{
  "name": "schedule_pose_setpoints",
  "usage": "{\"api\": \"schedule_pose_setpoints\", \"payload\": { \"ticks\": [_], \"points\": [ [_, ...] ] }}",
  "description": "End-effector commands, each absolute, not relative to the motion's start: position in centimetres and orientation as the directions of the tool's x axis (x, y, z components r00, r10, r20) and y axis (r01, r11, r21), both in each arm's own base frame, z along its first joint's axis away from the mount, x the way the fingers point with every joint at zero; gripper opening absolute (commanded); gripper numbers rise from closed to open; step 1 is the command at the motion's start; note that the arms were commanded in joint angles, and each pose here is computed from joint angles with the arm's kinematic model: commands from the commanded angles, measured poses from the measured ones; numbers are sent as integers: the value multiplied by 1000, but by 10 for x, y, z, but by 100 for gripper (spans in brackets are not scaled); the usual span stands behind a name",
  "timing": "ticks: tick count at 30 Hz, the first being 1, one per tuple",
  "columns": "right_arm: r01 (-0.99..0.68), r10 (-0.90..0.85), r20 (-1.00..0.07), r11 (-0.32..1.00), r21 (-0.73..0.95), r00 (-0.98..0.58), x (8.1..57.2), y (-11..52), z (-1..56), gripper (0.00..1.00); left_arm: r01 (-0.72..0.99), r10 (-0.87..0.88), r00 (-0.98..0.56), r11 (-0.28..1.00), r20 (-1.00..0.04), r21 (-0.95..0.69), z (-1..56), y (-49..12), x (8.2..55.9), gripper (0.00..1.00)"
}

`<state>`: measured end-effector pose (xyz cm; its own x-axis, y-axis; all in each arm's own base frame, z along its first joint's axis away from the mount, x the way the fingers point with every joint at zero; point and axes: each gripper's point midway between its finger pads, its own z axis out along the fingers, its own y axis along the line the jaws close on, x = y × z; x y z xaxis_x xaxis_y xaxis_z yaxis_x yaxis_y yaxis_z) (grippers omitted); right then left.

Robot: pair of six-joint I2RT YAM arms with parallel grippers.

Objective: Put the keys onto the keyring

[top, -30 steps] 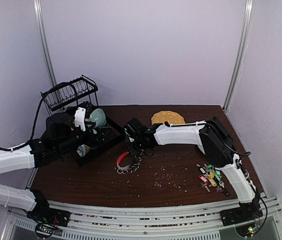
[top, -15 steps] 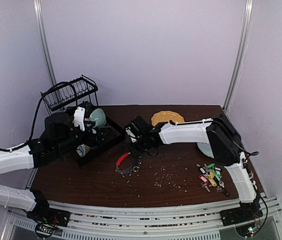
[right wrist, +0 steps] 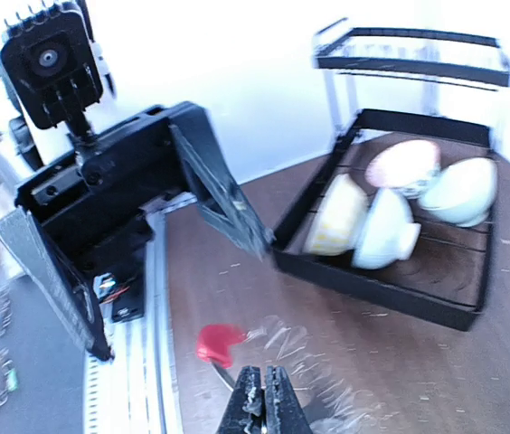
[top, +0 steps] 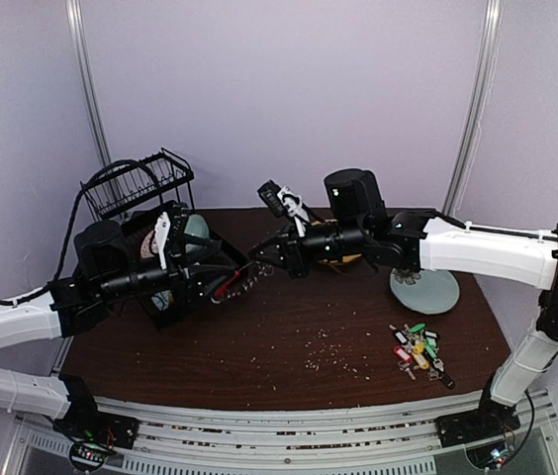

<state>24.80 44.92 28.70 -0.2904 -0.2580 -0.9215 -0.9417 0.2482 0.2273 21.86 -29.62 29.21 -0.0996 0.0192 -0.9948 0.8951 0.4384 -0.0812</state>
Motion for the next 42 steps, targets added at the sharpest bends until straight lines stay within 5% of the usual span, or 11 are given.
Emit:
{"api": "schedule_pose_setpoints", "payload": {
  "ticks": [1, 5, 13, 16, 20, 26, 31, 39, 42],
  "points": [
    [-968, -198, -948, 80, 239, -251, 212, 455, 308, 0, 959, 46, -4, 282, -999, 9, 296, -321, 186, 81],
    [-966, -181, -950, 97, 239, -253, 210, 456, 317, 0, 949, 113, -5, 313, -994, 31, 286, -328, 190, 78],
    [-968, -162, -956, 87, 234, -245, 201, 453, 324, 0, 907, 201, -6, 414, -980, 79, 273, -327, 208, 41],
    [-968, -159, -956, 79, 238, -248, 199, 453, 324, 0, 916, 185, -1, 394, -983, 73, 274, -330, 204, 39],
    [-971, -156, -959, 88, 224, -236, 200, 454, 326, 0, 934, 153, -4, 355, -988, 51, 279, -336, 198, 50],
    [-972, -59, -970, -1, 235, -234, 187, 455, 344, 0, 952, -20, 72, 298, -997, 63, 318, -326, 176, 39],
    [-961, 75, -960, -84, 263, -270, 174, 447, 364, 0, 975, -112, 111, 203, -988, 87, 335, -315, 148, 45],
    [-962, 141, -957, -147, 231, -252, 156, 440, 375, 0, 968, -152, 44, 249, -987, 5, 343, -302, 168, 19],
    [-964, 166, -955, -148, 223, -246, 153, 436, 379, 0, 966, -151, 13, 257, -988, -26, 337, -303, 177, 17]
  ]
}}
